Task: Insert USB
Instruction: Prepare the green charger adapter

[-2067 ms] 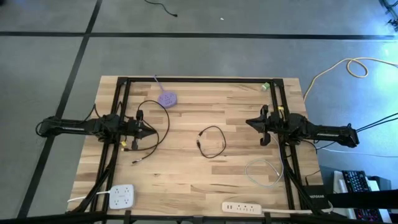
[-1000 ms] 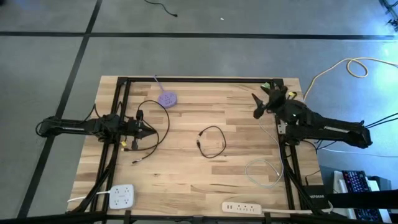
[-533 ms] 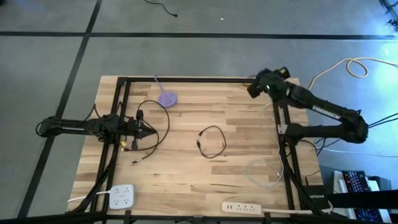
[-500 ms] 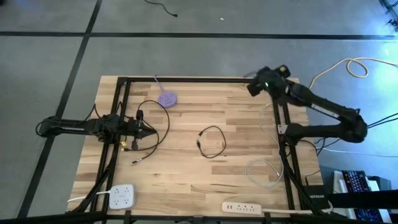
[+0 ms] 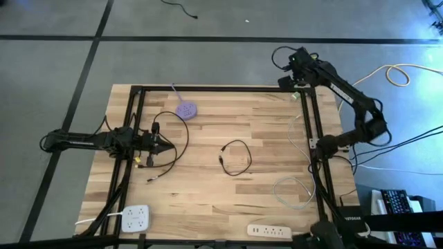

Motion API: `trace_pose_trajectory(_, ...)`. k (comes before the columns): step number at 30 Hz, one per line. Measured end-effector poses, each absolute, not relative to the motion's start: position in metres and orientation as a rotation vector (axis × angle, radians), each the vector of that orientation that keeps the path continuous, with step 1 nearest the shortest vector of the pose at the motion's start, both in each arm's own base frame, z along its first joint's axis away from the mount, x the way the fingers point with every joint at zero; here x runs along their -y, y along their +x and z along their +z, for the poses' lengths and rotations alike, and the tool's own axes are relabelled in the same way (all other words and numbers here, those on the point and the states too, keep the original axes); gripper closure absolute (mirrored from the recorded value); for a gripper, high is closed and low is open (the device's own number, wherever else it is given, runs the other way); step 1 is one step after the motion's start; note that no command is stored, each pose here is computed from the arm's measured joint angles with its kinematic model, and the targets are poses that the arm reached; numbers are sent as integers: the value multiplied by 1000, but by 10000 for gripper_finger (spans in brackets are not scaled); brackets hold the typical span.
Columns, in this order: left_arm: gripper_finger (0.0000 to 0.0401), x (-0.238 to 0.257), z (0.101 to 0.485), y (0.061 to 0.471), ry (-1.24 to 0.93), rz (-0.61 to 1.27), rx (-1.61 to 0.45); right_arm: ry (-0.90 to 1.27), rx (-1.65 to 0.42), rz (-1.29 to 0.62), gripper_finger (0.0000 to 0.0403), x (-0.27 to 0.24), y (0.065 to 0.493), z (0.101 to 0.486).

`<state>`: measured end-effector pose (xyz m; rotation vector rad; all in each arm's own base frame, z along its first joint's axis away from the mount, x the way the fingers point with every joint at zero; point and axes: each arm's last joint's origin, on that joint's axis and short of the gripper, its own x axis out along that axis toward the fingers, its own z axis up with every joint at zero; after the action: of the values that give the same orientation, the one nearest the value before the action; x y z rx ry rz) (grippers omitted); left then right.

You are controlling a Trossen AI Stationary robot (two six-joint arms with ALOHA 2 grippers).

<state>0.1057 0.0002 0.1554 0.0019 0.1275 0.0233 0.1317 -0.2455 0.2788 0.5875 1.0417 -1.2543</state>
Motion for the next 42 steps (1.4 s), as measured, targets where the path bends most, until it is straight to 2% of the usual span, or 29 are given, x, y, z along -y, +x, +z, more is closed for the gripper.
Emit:
trace_pose_trajectory(6, 396, 0, 155, 106, 2, 23, -128, 647, -1037, -1264, 164, 263, 141, 252)
trace_pose_trajectory(9, 396, 0, 155, 106, 2, 23, -128, 771, -1017, -1318, 164, 266, 134, 226)
trace_pose_trajectory(11, 396, 0, 155, 106, 2, 24, -128, 776, -1007, -1359, 164, 269, 131, 215)
trace_pose_trajectory(14, 396, 0, 155, 106, 2, 23, -128, 751, -898, -1435, 164, 271, 137, 217)
trace_pose_trajectory(20, 396, 0, 155, 106, 2, 23, -127, 962, -764, -1537, 164, 266, 133, 203)
trace_pose_trajectory(30, 396, 0, 155, 106, 2, 24, -127, 969, -609, -1676, 164, 263, 134, 189)
trace_pose_trajectory(32, 396, 0, 155, 106, 2, 23, -127, 946, -639, -1693, 166, 264, 136, 185)
trace_pose_trajectory(39, 396, 0, 155, 106, 2, 23, -127, 799, -998, -1722, 188, 261, 152, 154)
trace_pose_trajectory(42, 396, 0, 155, 106, 2, 23, -127, 767, -1033, -1745, 188, 262, 153, 150)
